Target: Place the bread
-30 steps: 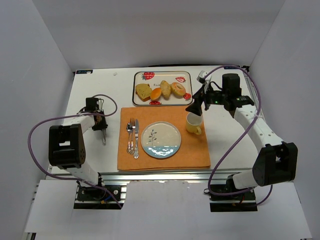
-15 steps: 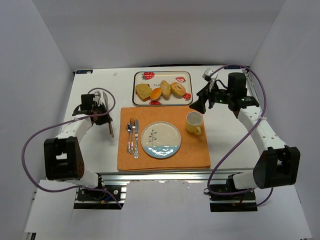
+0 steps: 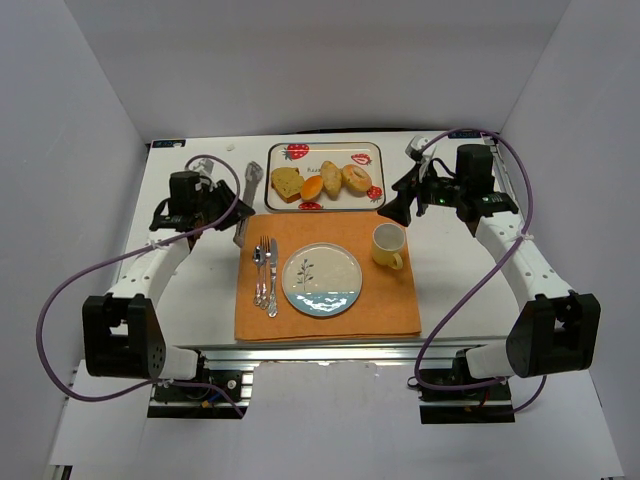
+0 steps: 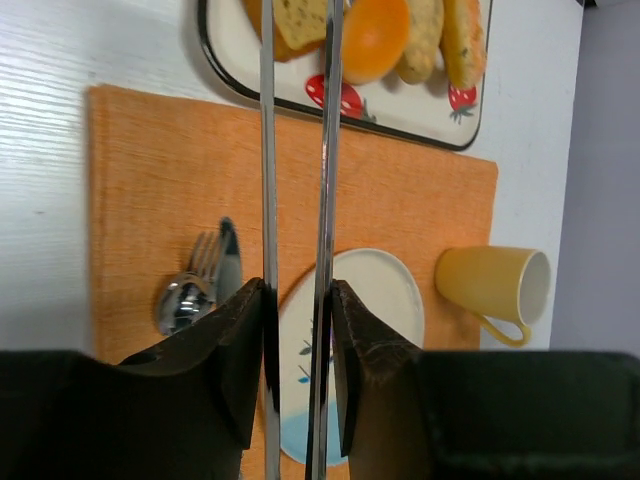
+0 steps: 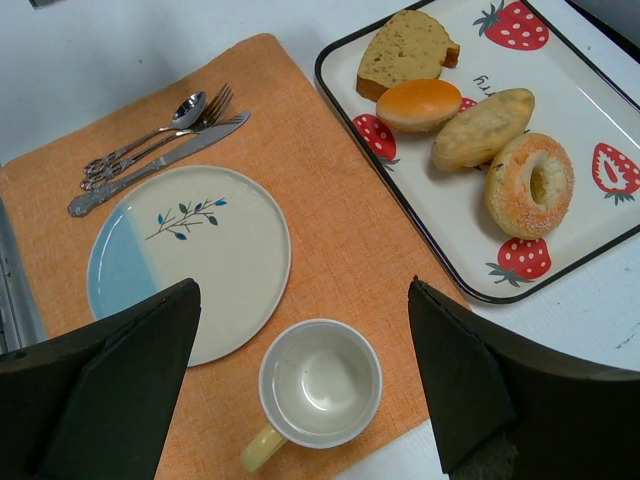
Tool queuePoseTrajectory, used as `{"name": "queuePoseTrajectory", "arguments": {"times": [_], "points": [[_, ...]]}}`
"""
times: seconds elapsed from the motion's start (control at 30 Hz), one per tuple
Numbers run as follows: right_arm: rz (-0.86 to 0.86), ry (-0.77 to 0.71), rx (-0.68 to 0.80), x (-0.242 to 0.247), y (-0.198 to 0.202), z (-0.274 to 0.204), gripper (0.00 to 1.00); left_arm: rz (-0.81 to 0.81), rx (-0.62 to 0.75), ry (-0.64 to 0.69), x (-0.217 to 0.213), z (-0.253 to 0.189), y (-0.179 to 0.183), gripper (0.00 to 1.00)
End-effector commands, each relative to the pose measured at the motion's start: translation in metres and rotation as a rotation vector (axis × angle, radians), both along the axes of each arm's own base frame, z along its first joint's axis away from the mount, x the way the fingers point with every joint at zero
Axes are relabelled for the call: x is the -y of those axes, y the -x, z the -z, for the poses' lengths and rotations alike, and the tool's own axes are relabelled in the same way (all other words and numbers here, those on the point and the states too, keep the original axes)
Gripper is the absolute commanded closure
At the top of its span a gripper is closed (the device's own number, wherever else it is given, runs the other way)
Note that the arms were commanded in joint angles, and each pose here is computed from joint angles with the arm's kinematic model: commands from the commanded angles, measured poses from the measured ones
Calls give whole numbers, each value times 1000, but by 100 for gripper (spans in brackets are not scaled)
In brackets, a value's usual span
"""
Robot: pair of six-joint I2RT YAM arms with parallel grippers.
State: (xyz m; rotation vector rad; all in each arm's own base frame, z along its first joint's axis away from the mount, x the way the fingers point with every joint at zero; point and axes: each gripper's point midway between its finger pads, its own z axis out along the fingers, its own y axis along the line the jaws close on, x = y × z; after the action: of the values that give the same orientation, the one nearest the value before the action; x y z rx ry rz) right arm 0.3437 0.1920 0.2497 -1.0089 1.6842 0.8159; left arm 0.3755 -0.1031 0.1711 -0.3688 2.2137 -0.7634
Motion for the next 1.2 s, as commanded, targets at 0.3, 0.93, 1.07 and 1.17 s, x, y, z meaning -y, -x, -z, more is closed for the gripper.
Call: {"name": "queuePoseTrajectory", "arguments": {"times": [0.3,0.93,1.07,1.17], "points": [[0,-24,28,4,2,-3,12,-7,17,24,25,-23,-25,58],[10,-36,18,9,1,0,12,-71,-108,-58,26,16,-47,53],[10,-39,13,10,2,1,12,-60,-121,-56,30,22,-50,52],[11,-40,12,10,2,3,12,-51,-126,-51,34,24,-52,52]]}}
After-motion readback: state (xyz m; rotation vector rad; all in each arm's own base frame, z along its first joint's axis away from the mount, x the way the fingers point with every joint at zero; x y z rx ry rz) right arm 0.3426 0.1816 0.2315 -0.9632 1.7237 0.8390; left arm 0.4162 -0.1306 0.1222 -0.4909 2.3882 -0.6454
